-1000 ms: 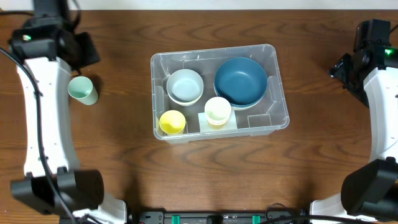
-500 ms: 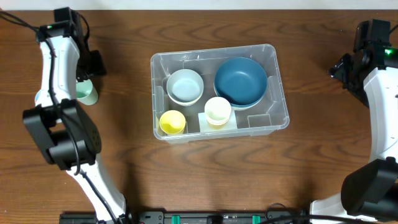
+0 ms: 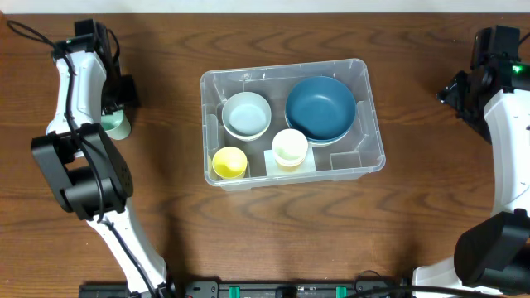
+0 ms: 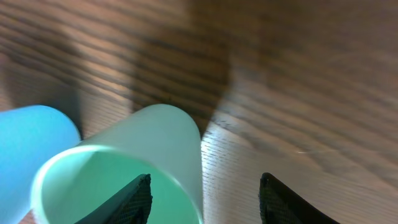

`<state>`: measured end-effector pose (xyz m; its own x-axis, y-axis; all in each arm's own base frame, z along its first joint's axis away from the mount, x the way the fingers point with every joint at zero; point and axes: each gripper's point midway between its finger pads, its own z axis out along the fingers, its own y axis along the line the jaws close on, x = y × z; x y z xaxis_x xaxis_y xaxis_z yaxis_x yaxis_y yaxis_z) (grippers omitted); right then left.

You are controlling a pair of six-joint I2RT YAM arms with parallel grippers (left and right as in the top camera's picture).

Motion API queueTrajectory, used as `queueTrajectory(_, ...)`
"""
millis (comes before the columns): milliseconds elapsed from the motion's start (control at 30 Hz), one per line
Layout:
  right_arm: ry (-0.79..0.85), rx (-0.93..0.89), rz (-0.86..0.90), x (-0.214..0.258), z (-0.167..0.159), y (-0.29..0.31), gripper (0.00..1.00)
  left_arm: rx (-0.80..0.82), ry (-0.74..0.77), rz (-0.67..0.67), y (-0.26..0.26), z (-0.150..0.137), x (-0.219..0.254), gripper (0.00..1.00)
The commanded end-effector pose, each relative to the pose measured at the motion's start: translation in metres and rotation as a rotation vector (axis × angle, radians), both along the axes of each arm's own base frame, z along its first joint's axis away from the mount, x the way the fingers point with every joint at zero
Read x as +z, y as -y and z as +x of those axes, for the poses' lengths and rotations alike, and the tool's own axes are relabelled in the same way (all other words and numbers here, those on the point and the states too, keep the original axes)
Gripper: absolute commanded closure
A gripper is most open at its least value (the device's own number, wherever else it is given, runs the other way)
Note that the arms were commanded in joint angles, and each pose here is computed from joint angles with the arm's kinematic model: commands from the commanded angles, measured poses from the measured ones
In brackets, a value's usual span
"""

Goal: Pack container
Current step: 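Grasp the mint cup with the left gripper and lift, then lower the mint cup into the yellow cup and release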

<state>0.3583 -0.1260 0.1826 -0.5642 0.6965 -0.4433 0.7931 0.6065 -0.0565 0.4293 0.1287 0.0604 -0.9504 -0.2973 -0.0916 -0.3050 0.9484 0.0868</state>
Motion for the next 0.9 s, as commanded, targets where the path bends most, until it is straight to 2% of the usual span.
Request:
queueTrajectory(0,0.004,-0.022,-0.014,0.002,-0.001,0.004,0.01,0.004,-0.082,-0.02,-0.003,-0.014,-0.028,0.44)
queueTrajectory(67,0.004,-0.022,-0.014,0.002,-0.001,0.004,0.01,0.006,-0.09,-0.023,-0.003,-0.015,-0.031,0.46)
queueTrajectory(233,0.004,-0.022,-0.014,0.002,-0.001,0.004,0.01,0.007,-0.092,-0.024,-0.003,-0.016,-0.03,0.78)
queueTrajectory(367,0.003,-0.022,-0.014,0.002,-0.001,0.004,0.01,0.045,-0.1,-0.028,-0.002,-0.019,-0.028,0.92)
queueTrajectory(600,0.004,-0.022,-0.013,0.002,-0.001,0.004,0.01,0.05,-0.038,-0.049,0.013,-0.015,0.001,0.94)
queueTrajectory(867,0.003,-0.022,-0.014,0.002,-0.001,0.004,0.01,-0.069,0.243,-0.141,0.08,0.005,0.107,0.94)
